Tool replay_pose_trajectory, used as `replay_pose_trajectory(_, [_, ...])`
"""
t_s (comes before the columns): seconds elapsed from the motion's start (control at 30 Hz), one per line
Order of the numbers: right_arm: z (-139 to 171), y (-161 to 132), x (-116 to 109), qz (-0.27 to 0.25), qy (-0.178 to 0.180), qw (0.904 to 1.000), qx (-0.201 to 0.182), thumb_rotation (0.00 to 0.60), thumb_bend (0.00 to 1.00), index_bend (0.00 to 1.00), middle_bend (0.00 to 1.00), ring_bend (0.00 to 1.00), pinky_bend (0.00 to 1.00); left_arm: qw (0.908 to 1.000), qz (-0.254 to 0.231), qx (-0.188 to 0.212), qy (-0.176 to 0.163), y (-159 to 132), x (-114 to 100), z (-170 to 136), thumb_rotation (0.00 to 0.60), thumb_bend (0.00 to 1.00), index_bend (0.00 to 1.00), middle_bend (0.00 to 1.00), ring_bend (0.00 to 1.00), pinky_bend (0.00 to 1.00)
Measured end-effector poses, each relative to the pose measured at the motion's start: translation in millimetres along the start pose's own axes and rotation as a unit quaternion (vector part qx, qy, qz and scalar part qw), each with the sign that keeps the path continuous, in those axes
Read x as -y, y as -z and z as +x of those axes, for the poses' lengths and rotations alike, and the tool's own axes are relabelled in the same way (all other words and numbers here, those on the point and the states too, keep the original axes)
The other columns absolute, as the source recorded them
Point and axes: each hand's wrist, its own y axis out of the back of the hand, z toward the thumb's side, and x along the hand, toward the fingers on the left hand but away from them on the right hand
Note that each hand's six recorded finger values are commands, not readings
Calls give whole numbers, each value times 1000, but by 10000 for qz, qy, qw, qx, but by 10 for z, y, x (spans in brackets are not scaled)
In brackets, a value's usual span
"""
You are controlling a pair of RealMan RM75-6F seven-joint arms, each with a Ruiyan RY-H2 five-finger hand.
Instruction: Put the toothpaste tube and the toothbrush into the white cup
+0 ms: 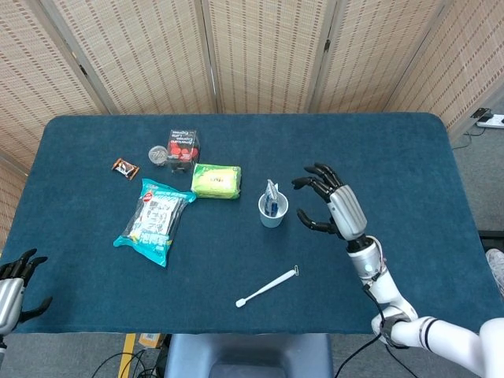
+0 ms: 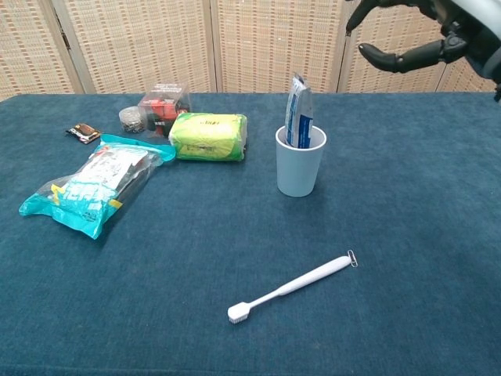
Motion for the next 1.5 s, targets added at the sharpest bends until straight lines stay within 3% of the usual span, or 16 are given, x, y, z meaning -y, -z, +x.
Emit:
replay_pose_trajectory(0.2, [320,-181,-26,200,-623,9975,-279,600,305,477,513,407,461,10000,11,65,-8,-62,-16,13,600,314,208,111,192,188])
replay_pose_trajectory(0.4, [537,-199,236,589,-1594,9850,-311,600,288,478,516,422,487,10000,16,82,-12,-93,-21,4,600,314,208,111,192,188])
replay_pose_trajectory(0.57, [673,-116,570,1188,-2436,9621,-311,600,237,434,436,360,471,10000,23,53,0,-86,-18,-11,600,314,208,111,192,188])
replay_pose_trajectory(0.63, [717,-86,698,1390,-2719,9517,-321,600,210,380,385,306,425,10000,21,36,-1,-77,-18,-19,600,314,208,111,192,188])
replay_pose_trajectory(0.77, [804,-50,1005,1791,-3232,9284,-403,600,200,364,333,247,352,10000,24,9,10,-56,-14,-38,600,314,208,110,191,188])
replay_pose_trajectory(1.07, [898,-98,1524,2077,-3637,9057,-649,600,200,364,308,210,303,10000,17,-77,23,6,-8,-74,600,314,208,110,191,188])
replay_pose_trajectory(1.5, [881,-155,1822,2326,-3522,9020,-904,600,231,373,312,210,303,9999,13,-113,36,43,4,-80,600,315,208,110,191,188])
